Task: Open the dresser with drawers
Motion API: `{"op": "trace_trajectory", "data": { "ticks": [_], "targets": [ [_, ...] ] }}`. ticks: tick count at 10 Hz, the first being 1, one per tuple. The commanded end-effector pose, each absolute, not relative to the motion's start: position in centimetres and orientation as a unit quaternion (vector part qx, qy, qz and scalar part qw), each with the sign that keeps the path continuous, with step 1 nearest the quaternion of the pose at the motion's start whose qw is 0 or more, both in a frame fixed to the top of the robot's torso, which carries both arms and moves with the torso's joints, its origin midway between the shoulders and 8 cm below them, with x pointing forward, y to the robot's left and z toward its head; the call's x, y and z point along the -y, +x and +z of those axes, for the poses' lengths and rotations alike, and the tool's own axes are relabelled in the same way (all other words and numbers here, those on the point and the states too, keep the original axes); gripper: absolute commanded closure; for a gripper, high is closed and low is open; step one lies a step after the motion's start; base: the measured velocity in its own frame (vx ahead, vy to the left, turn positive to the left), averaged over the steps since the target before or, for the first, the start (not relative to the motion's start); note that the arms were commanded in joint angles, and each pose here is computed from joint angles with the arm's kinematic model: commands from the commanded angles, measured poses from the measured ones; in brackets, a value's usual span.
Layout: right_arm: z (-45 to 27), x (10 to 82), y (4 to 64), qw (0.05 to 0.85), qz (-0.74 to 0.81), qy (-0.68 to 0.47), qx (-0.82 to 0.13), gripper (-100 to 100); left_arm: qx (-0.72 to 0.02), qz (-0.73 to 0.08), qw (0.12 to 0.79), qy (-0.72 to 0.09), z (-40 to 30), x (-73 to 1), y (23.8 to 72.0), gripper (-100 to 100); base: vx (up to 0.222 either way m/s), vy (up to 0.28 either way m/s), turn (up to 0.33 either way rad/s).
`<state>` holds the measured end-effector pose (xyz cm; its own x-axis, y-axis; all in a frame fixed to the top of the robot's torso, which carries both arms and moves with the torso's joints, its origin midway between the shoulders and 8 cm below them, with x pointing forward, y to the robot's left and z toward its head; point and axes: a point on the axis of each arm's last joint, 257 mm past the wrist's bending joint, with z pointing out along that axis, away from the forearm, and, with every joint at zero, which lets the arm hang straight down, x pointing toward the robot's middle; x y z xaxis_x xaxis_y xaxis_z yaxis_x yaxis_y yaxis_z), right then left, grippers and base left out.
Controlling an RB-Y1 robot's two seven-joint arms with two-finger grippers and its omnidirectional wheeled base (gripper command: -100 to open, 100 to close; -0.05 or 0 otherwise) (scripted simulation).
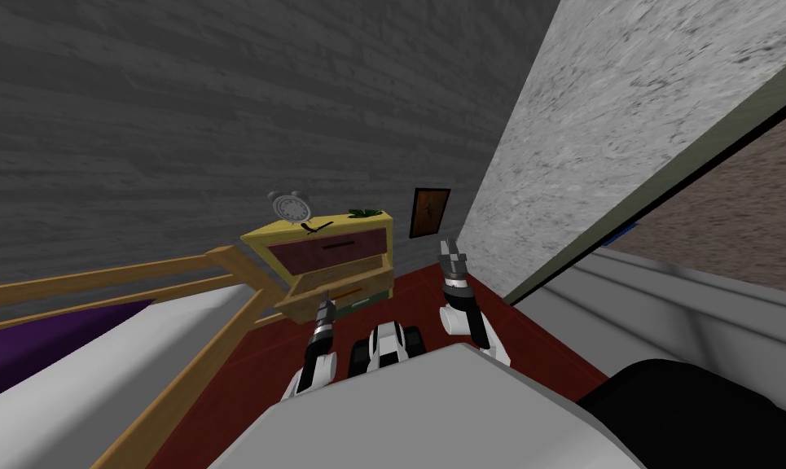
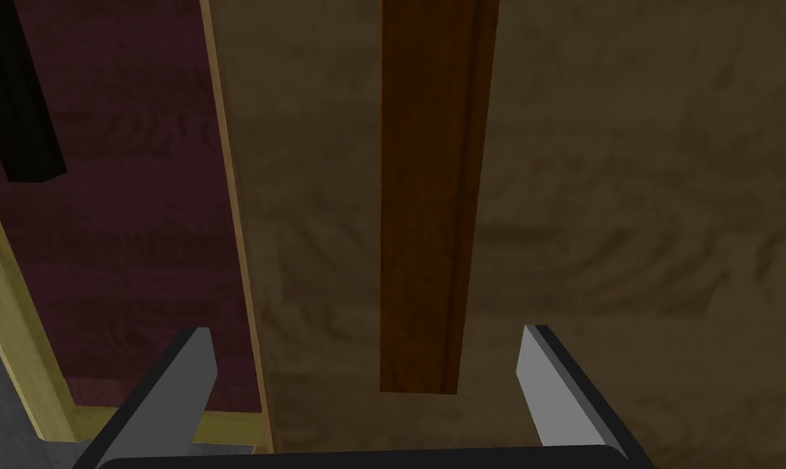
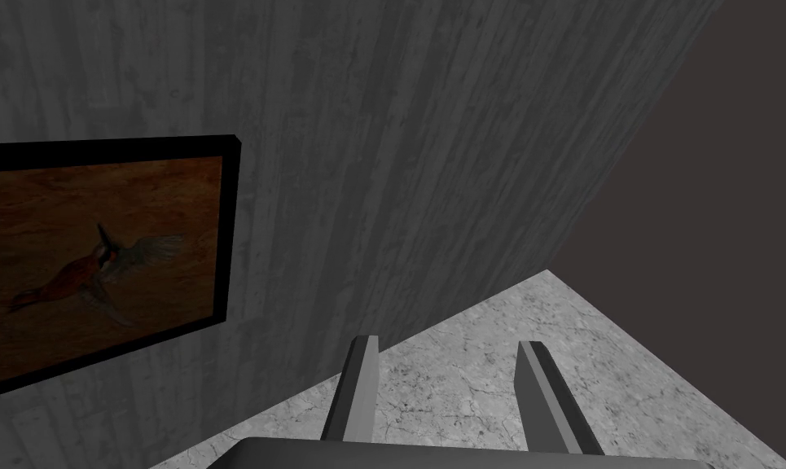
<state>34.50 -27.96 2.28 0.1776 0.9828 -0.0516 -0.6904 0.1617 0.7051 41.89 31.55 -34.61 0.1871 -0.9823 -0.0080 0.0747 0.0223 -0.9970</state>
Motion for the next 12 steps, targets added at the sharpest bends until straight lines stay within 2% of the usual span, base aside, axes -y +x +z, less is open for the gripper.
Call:
{"op": "trace_trajectory", "data": {
  "ticks": [1,6,8,9,12],
  "targets": [
    [2.3,28.0,34.5,0.715,0.585,0.278,-0.263,0,-0.435,-0.465,0.567,-0.523,-33.2,-32.6,44.1,-100,-0.057,-0.028,-0.015],
    [2.3,28.0,34.5,0.715,0.585,0.278,-0.263,0,-0.432,-0.464,0.569,-0.524,-30.2,-34.4,47.5,-100,-0.067,-0.030,-0.015],
    [2.3,28.0,34.5,0.715,0.585,0.278,-0.263,0,-0.437,-0.459,0.563,-0.531,-31.0,-34.3,46.9,-100,-0.034,-0.017,0.005],
    [2.3,28.0,34.5,0.715,0.585,0.278,-0.263,0,-0.438,-0.457,0.561,-0.533,-31.3,-34.3,46.8,0,0.000,0.000,0.000],
    [2.3,28.0,34.5,0.715,0.585,0.278,-0.263,0,-0.441,-0.454,0.558,-0.537,-31.9,-34.3,46.6,0,0.000,0.000,0.000]
  ]
}}
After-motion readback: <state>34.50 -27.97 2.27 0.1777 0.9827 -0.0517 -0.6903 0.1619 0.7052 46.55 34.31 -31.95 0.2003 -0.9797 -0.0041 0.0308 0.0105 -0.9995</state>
